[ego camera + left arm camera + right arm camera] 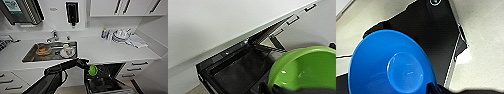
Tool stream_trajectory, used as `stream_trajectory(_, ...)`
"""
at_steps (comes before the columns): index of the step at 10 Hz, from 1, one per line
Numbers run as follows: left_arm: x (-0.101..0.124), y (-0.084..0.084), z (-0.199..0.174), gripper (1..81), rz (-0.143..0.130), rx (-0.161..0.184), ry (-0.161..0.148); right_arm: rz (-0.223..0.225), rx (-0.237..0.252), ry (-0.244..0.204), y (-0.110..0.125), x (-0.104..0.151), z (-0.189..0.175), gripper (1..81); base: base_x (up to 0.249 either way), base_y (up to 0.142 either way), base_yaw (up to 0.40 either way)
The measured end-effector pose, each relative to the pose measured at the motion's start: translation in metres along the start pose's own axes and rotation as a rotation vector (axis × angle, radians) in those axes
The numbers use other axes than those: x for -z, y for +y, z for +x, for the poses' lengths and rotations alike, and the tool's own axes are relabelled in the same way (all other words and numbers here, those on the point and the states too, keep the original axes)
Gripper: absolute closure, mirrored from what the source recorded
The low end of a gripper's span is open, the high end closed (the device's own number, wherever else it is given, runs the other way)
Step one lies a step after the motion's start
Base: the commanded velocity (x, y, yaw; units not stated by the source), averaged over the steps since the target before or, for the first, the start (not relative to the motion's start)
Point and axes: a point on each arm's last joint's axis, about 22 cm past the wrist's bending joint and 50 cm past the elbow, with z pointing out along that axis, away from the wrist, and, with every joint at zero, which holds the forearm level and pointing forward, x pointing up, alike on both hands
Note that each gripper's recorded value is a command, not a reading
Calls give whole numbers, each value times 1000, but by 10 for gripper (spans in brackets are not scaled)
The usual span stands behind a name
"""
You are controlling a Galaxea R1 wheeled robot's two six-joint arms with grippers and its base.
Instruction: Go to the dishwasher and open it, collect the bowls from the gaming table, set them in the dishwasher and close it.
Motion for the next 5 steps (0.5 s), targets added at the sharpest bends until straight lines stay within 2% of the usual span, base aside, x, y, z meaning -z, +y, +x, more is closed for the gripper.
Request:
stream_trajectory(2,-29,-12,-23,811,-21,31,-40,-12,-17,-39,5,0,-13,811,0,0,0)
stream_trajectory(3,-38,-12,-32,811,-35,38,-56,-17,-22,-53,6,1,-19,811,0,0,0)
stream_trajectory(4,-42,-8,-33,811,-50,33,-62,-16,-23,-53,6,0,-18,811,0,0,0)
stream_trajectory(5,-44,5,-31,811,-75,17,-62,-17,-23,-54,6,0,-17,811,0,0,0)
